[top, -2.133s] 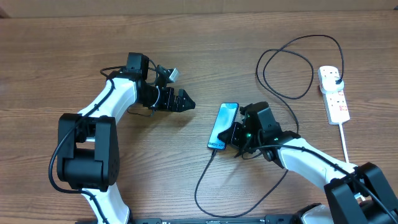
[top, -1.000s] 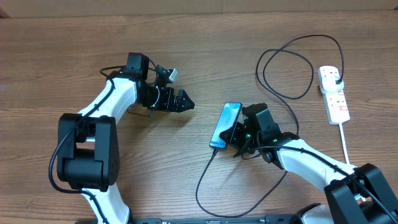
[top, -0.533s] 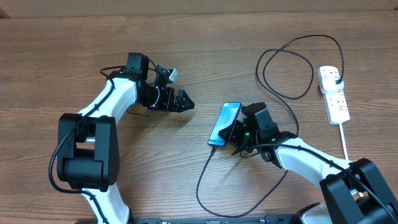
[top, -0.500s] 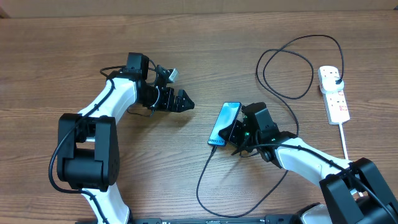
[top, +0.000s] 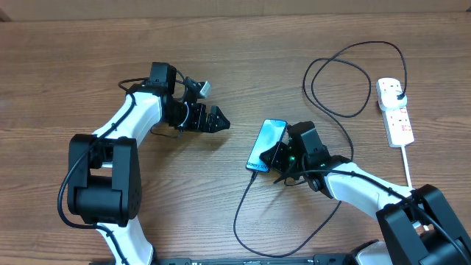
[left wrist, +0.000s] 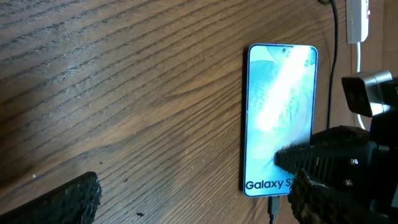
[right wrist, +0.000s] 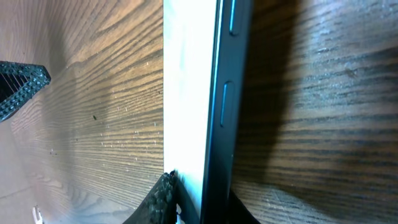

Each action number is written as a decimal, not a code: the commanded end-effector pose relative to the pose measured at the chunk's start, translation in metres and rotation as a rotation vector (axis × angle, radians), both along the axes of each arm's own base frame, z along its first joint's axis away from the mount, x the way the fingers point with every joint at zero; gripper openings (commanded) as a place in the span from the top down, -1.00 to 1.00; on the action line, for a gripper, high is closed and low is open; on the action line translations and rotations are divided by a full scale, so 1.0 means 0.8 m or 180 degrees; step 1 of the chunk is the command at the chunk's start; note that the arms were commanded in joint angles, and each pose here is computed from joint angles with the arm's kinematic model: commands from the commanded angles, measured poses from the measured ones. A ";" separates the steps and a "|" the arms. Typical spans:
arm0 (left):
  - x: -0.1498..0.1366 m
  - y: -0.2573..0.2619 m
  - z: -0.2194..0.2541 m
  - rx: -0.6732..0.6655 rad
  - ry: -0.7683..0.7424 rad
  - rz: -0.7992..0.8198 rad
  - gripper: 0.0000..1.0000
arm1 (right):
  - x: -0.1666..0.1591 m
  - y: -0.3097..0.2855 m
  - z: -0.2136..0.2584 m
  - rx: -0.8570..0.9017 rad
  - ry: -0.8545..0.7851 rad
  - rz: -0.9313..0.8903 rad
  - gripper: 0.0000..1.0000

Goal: Plug charger to phone and switch on socket
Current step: 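Lay the phone flat on the table with the right gripper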

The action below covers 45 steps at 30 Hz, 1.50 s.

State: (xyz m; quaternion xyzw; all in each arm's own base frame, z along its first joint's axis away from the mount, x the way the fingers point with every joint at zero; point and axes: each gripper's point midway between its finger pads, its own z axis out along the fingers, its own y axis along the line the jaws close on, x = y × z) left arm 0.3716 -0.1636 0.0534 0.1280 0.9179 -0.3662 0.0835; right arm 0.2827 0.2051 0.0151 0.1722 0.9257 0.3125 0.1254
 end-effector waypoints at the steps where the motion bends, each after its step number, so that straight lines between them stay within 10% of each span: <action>1: 0.004 0.002 0.003 0.0003 -0.0041 0.0002 -1.00 | 0.006 -0.006 -0.004 -0.0129 -0.0086 -0.0061 0.59; 45: 0.004 0.002 0.003 0.0005 -0.0042 0.0001 -1.00 | 0.025 -0.022 -0.003 -0.0338 -0.0282 -0.0278 0.30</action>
